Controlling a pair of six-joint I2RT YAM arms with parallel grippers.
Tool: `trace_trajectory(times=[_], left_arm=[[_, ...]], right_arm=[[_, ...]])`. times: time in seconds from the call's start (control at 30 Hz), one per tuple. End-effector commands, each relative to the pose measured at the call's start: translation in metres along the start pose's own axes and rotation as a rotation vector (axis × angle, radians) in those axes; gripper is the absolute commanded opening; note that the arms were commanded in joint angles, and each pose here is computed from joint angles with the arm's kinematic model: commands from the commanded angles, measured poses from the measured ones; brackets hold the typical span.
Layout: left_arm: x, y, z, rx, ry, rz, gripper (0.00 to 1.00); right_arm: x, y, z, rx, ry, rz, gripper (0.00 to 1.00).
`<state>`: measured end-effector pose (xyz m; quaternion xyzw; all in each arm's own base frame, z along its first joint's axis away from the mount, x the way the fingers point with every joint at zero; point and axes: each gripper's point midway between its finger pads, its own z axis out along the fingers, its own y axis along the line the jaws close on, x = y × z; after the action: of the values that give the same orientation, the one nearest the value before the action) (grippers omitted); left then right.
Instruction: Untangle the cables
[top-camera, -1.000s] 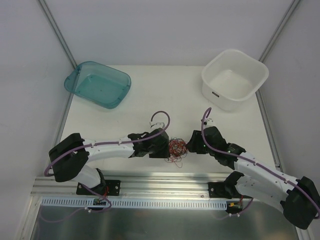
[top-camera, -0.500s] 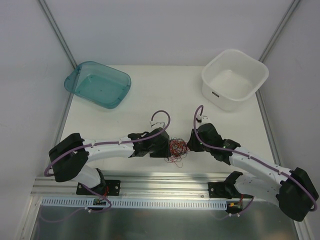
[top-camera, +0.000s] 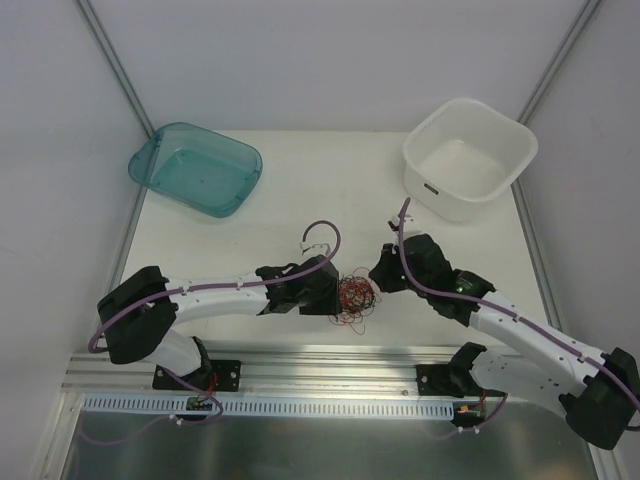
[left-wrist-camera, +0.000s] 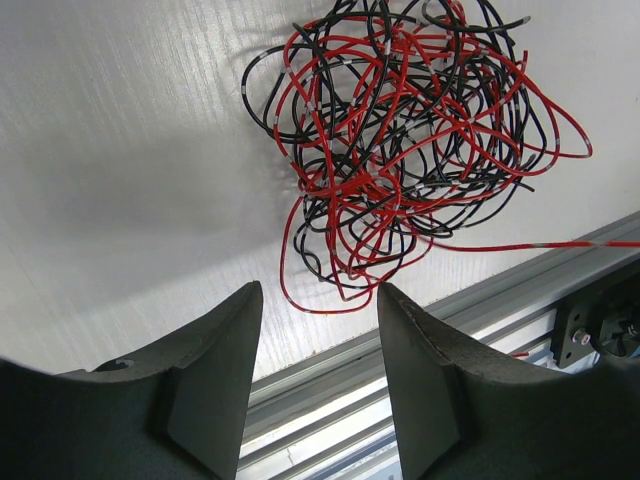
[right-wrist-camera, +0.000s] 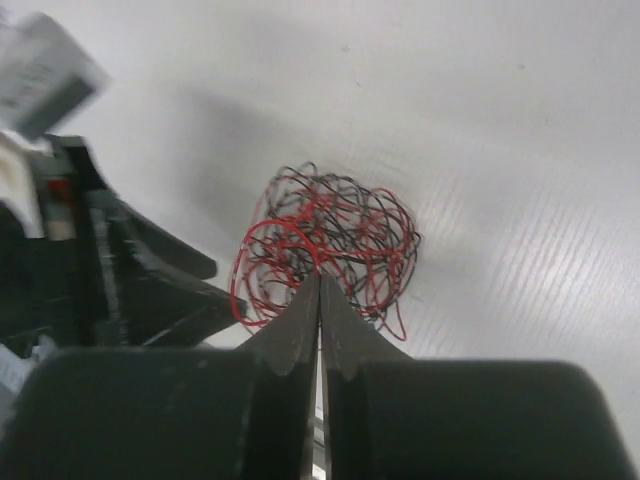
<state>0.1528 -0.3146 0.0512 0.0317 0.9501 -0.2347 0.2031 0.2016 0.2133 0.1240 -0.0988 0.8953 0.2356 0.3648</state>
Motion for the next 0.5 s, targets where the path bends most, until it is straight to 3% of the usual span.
trace_trajectory(times=[0.0,0.2,0.47], left_arm=[[-0.010,-0.013,-0.008,0.040,-0.043,0.008,0.50],[-0.013,-0.016,-0.017,0.068,-0.061,0.004,0.53],[-0.026,-0.012,-0.039,0.097,-0.147,0.031,0.57]], right_arm=[[-0.045,0.030,-0.032,-0.091,-0.116,-0.020,0.01],[-0.088,0.041,-0.072,-0.126,-0.277,0.016,0.01],[-0.130,0.064,-0.115,-0.202,-0.383,0.005,0.01]])
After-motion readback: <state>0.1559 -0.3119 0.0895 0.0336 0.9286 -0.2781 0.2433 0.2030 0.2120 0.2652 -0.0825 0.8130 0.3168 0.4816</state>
